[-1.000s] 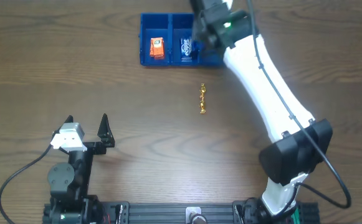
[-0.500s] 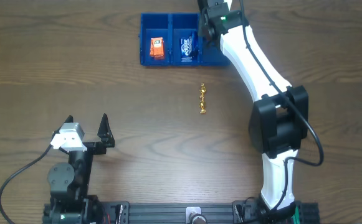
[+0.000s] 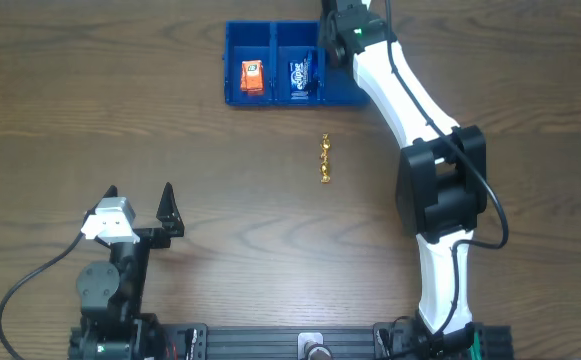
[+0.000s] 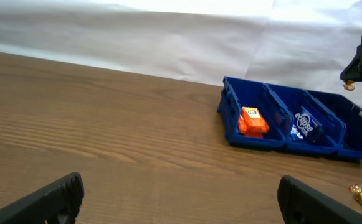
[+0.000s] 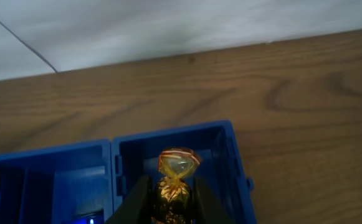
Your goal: Sort Candies Into Trays
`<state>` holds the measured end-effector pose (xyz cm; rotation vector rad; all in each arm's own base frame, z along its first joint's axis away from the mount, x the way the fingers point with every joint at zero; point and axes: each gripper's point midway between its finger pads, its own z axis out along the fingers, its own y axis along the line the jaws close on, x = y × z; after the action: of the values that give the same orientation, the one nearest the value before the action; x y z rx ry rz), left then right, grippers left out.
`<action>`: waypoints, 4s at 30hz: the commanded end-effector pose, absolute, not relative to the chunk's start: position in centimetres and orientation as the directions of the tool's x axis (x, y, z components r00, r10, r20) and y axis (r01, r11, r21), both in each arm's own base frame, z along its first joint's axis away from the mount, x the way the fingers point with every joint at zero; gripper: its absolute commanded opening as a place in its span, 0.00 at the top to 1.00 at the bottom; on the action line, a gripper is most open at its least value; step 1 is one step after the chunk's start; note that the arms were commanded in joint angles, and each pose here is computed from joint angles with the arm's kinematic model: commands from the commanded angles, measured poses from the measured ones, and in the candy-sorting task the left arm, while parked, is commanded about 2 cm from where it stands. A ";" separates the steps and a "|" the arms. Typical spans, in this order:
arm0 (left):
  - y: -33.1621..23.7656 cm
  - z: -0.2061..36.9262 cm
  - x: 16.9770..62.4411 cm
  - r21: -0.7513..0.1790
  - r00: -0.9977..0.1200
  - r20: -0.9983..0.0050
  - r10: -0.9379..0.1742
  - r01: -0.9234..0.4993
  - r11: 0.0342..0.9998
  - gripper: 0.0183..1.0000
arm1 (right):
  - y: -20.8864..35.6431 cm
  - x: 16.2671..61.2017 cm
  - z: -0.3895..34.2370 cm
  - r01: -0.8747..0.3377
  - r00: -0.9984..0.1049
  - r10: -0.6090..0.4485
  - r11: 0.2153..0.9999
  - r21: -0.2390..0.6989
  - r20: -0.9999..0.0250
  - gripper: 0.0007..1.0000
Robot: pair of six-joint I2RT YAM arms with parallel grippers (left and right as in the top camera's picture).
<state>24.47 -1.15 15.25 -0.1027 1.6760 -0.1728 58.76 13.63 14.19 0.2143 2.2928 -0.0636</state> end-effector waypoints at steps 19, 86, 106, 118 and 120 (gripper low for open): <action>-1.0 13.6 24.4 -0.168 -0.162 -0.973 -0.163 0.022 0.986 0.00 | 13.8 53.2 18.9 0.125 -0.729 0.055 0.991 -0.054 -0.682 0.00; -1.0 13.6 24.4 -0.168 -0.162 -0.973 -0.163 0.022 0.986 0.00 | 17.1 34.5 -0.8 0.068 -0.985 0.065 0.998 -0.013 -0.163 0.28; -1.0 13.6 24.4 -0.168 -0.162 -0.973 -0.163 0.022 0.986 0.00 | 16.8 33.5 -0.5 0.068 -0.990 0.066 0.998 -0.015 -0.124 0.96; -1.0 13.6 24.4 -0.168 -0.162 -0.973 -0.163 0.022 0.986 0.00 | 13.7 42.5 17.7 0.146 -0.735 0.065 0.987 -0.064 -0.674 0.96; -1.0 13.6 24.4 -0.168 -0.162 -0.973 -0.163 0.022 0.986 0.00 | 14.0 45.4 20.2 0.119 -0.643 0.028 0.991 -0.063 -0.765 0.96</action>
<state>24.47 -1.15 15.25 -0.1029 1.6759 -0.1725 41.56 15.83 15.73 0.1539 2.4688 0.0134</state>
